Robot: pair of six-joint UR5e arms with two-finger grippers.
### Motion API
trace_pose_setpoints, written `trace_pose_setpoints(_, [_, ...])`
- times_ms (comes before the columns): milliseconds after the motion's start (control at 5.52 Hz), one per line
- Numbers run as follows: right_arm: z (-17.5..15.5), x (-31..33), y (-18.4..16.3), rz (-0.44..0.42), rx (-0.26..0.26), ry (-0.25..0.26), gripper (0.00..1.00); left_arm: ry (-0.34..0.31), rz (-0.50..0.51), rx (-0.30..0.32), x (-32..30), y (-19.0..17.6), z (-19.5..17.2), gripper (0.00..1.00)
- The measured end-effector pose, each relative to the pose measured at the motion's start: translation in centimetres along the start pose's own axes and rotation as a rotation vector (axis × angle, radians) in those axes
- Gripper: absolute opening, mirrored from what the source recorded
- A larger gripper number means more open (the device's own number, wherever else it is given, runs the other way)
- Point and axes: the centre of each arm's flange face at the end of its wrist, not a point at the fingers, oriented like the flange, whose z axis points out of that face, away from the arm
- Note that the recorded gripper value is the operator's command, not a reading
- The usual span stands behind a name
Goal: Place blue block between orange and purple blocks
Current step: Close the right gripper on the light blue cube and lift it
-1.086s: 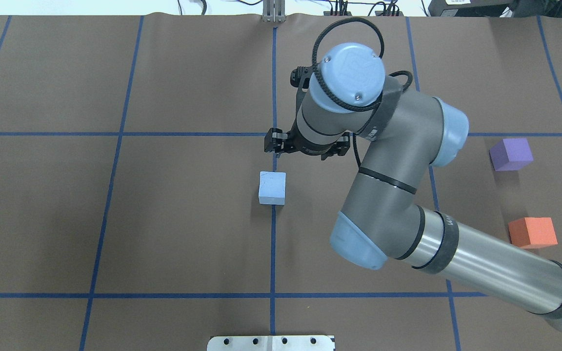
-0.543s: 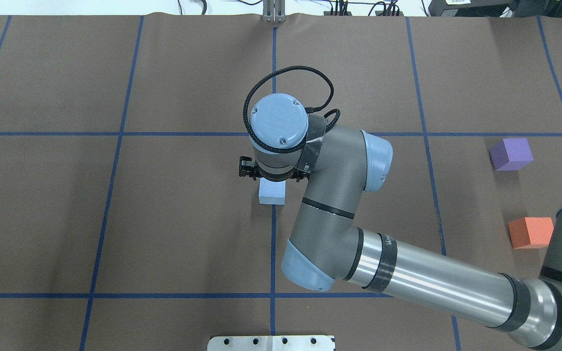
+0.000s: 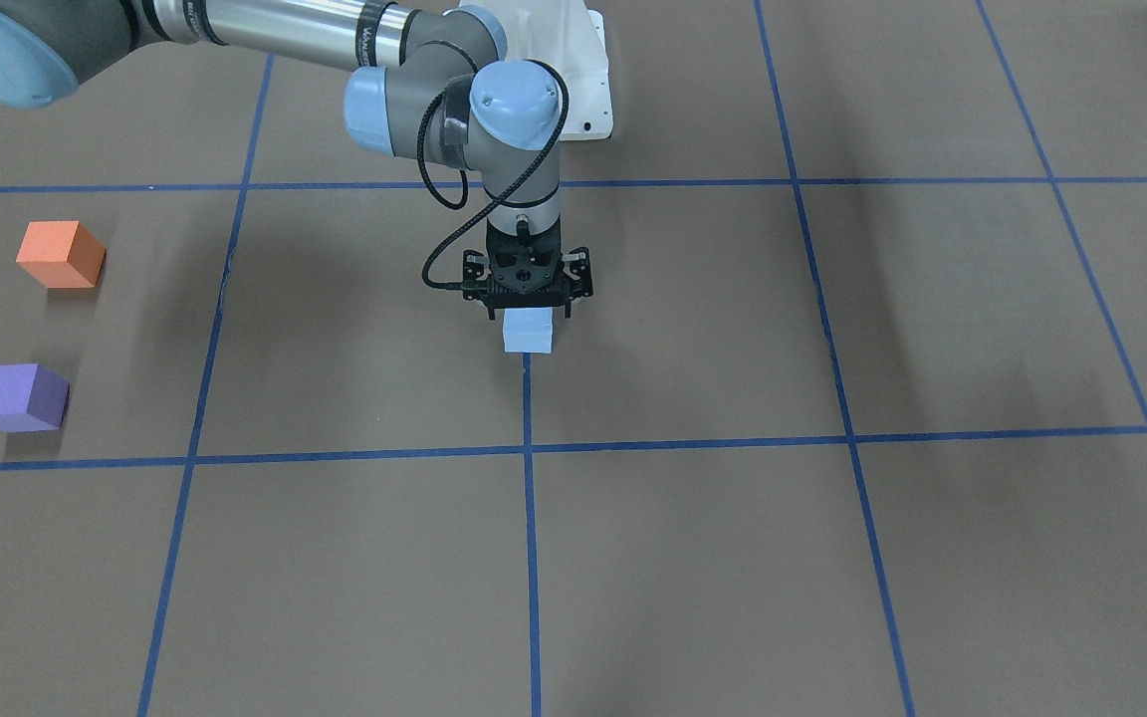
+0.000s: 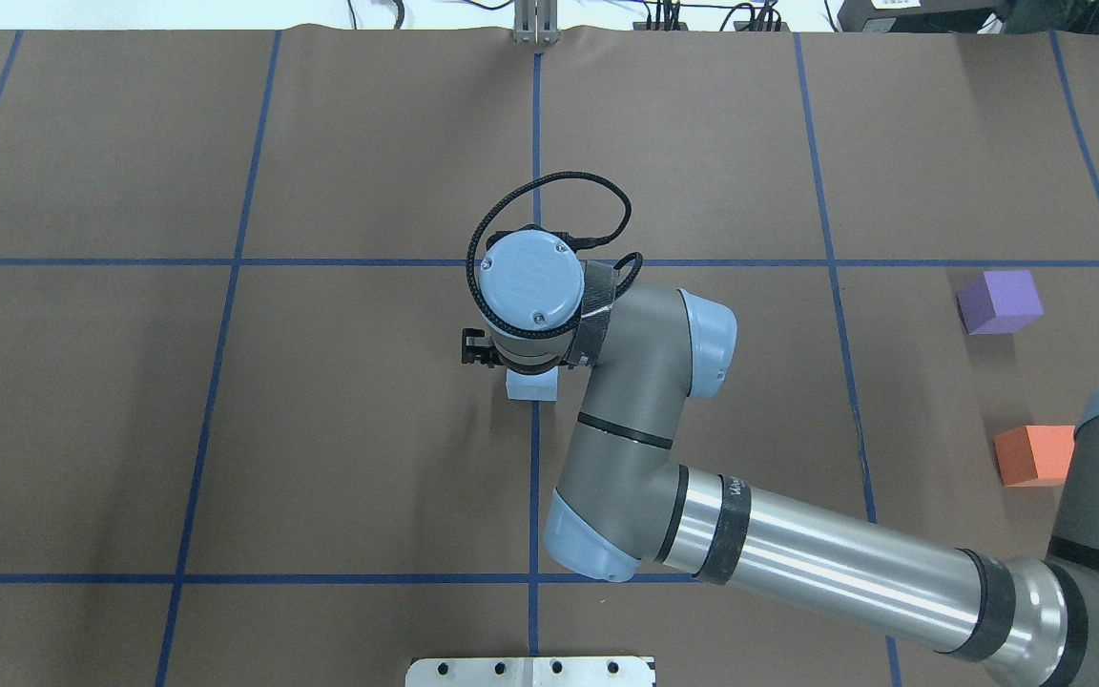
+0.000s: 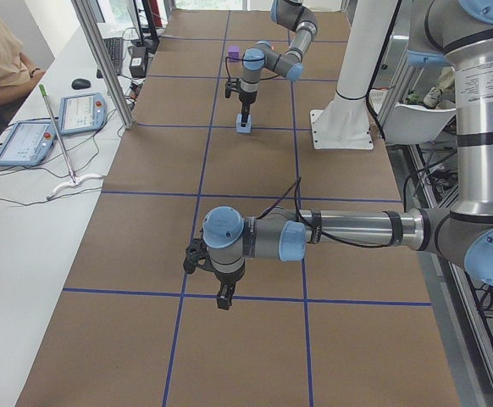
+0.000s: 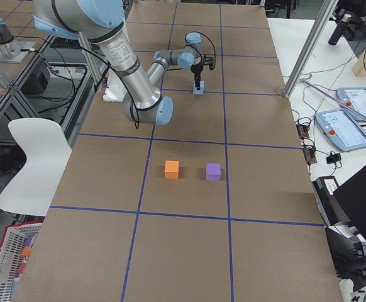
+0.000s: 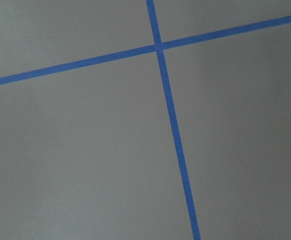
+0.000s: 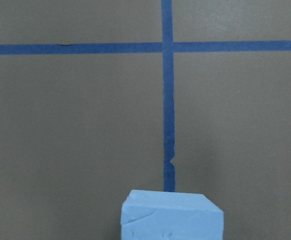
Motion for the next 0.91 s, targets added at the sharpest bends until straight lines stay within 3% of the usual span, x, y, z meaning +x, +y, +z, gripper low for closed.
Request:
trace_pose_setpoints(181, [0.6,0.2,0.4,-0.007,0.000,0.006,0.80,0.001,-0.001,-0.001,0.0,0.0,0.0,1.00])
trace_pose_setpoints(362, [0.8,0.2,0.5,-0.014,0.009,0.010,0.03,0.002,-0.001,-0.002,0.0,0.0,0.1,1.00])
trace_pose_setpoints(905, [-0.4,0.6,-0.7,-0.018,0.034,0.001,0.00,0.002,0.000,-0.001,0.0,0.0,0.0,1.00])
